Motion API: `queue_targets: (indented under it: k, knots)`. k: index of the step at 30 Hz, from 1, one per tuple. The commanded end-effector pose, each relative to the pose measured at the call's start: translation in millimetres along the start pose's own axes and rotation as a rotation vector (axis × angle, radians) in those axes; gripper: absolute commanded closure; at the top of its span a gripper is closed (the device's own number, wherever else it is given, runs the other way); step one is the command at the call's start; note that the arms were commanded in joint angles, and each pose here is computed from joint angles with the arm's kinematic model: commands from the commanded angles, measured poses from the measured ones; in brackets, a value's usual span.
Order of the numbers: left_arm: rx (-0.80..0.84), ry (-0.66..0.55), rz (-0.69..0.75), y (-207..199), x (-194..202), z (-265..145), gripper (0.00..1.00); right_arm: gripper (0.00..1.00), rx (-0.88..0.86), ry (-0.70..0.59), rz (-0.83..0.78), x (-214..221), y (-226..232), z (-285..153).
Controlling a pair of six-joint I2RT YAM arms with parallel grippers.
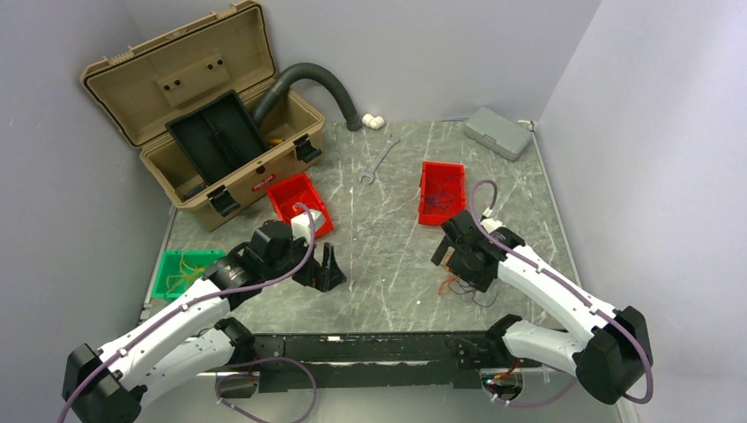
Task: Untangle the cables
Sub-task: Move the cable to the center of the board.
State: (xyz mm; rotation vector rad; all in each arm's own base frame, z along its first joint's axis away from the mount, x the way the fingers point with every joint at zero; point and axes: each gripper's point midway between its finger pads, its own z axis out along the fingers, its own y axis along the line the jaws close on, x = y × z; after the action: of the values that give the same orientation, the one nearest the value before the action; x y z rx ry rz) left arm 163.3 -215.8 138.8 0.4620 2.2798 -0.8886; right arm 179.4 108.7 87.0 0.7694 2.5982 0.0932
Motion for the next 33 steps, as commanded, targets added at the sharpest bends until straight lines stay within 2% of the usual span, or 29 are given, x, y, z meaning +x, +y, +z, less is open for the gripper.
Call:
queue_targets:
  k: [1,4,6,7,8,10,11,12,16,22,23,24,26,27,29,33]
  knots:
    - [0.025,-0.031,0.013,-6.2,-5.6,-2.1,0.01,0.01,0.092,-0.031,0.034,-4.6,-31.9,15.8]
    - [0.023,-0.031,0.01,-5.7,-4.7,-2.5,0.01,0.04,0.082,-0.032,0.046,-5.4,-33.0,32.4]
    - [0.02,-0.029,0.011,-5.3,-3.9,-2.8,0.01,0.13,0.083,-0.01,0.039,-1.3,-31.0,45.2]
    - [0.018,-0.028,0.012,-5.1,-3.7,-3.2,0.01,0.2,0.069,-0.001,0.038,0.7,-26.4,51.1]
    - [0.014,-0.027,0.012,-4.4,-3.6,-3.3,0.01,0.32,0.063,0.009,0.032,2.8,-23.4,55.6]
    - [0.008,-0.028,0.014,-3.5,-3.5,-3.8,0.01,0.72,0.007,0.05,-0.01,11.5,-7.5,59.4]
    - [0.007,-0.027,0.014,-3.1,-3.0,-3.9,0.01,0.89,-0.014,0.056,-0.044,16.0,1.1,58.8]
    - [0.006,-0.027,0.014,-2.9,-2.6,-3.7,0.01,1.0,-0.021,0.052,-0.073,19.7,10.3,55.0]
    - [0.005,-0.021,0.011,-2.1,-1.0,-0.5,0.01,1.0,-0.1,0.077,-0.141,42.5,63.7,31.0]
    - [-0.005,-0.016,0.011,-0.3,-0.1,2.6,0.01,1.0,-0.385,0.174,-0.187,83.2,146.9,-10.3]
    - [-0.013,-0.018,0.011,1.4,0.0,2.4,0.01,0.96,-0.421,0.192,-0.198,86.9,155.7,-16.0]
    - [-0.017,-0.019,0.011,2.0,0.1,2.3,0.01,0.79,-0.443,0.201,-0.21,88.3,161.0,-19.8]
    - [-0.018,-0.022,0.012,2.2,-0.4,2.2,0.01,0.17,-0.422,0.195,-0.243,86.2,157.0,-21.1]
    - [-0.019,-0.019,0.01,2.5,0.3,2.8,0.01,0.05,-0.399,0.176,-0.257,81.9,152.5,-20.7]
    - [-0.016,-0.015,0.009,2.7,1.1,4.6,0.01,0.01,-0.38,0.132,-0.294,71.0,144.5,-22.4]
    - [0.0,0.002,0.0,0.7,2.7,11.1,0.01,0.01,-0.36,0.091,-0.296,53.9,118.9,-25.2]
